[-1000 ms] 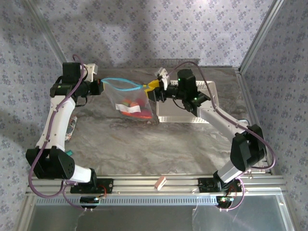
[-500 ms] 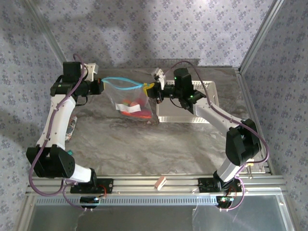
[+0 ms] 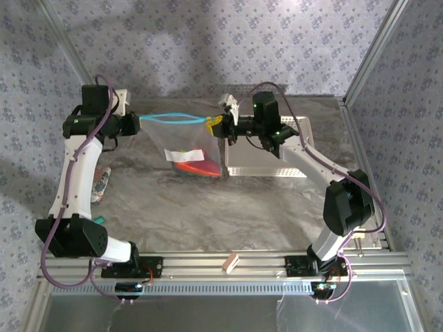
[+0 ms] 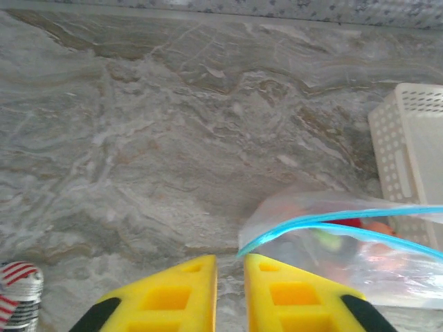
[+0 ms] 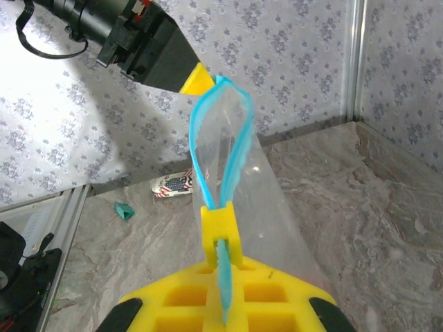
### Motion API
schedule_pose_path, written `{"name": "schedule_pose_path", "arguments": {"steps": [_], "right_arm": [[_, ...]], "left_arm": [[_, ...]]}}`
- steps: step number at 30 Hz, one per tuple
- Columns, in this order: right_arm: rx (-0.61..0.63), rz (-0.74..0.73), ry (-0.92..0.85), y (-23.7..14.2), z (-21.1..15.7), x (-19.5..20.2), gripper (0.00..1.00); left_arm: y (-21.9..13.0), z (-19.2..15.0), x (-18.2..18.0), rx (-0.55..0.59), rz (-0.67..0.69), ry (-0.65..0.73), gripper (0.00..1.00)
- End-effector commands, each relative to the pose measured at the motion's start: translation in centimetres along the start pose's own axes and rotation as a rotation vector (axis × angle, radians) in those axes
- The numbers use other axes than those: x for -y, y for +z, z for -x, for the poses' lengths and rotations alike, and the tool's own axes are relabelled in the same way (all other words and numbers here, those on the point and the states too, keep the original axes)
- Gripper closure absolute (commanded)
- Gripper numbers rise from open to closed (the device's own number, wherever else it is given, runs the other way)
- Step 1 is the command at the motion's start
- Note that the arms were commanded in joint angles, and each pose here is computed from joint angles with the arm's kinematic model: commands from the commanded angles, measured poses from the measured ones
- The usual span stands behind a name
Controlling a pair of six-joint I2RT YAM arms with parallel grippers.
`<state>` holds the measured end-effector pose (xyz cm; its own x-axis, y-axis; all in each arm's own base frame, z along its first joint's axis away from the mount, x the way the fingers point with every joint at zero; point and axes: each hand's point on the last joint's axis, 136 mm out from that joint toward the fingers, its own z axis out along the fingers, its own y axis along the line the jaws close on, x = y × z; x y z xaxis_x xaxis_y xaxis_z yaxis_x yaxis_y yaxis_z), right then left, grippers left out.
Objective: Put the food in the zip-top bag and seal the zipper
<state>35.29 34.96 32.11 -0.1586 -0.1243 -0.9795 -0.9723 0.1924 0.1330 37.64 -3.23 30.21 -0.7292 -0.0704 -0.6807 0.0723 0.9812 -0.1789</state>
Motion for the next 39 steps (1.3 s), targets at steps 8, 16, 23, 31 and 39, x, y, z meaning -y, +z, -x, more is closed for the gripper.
{"name": "schedule_pose_path", "arguments": {"steps": [8, 16, 23, 31, 39], "right_arm": [[-0.056, 0.162, -0.032, -0.2, 0.2, -1.4, 1.00], [-0.085, 0.179, -0.015, 0.2, -0.2, -1.5, 1.00], [-0.098, 0.167, 0.000, 0.5, -0.4, -1.0, 1.00], [-0.118, 0.179, 0.030, 0.4, -0.7, -0.5, 1.00], [-0.121, 0.195, 0.038, 0.6, -0.9, -0.5, 1.00]], "left_arm": [[-7.5, 5.8, 7.3, 0.243, -0.238, 0.152, 0.68], [-5.2, 5.5, 17.3, 0.133, -0.541, 0.397, 0.54], [-3.0, 1.9, 21.6, -0.037, -0.624, 0.613, 0.53], [-2.7, 0.3, 21.8, -0.081, -0.652, 0.706, 0.52], [-2.0, -0.1, 22.6, -0.093, -0.710, 0.731, 0.51]]}}
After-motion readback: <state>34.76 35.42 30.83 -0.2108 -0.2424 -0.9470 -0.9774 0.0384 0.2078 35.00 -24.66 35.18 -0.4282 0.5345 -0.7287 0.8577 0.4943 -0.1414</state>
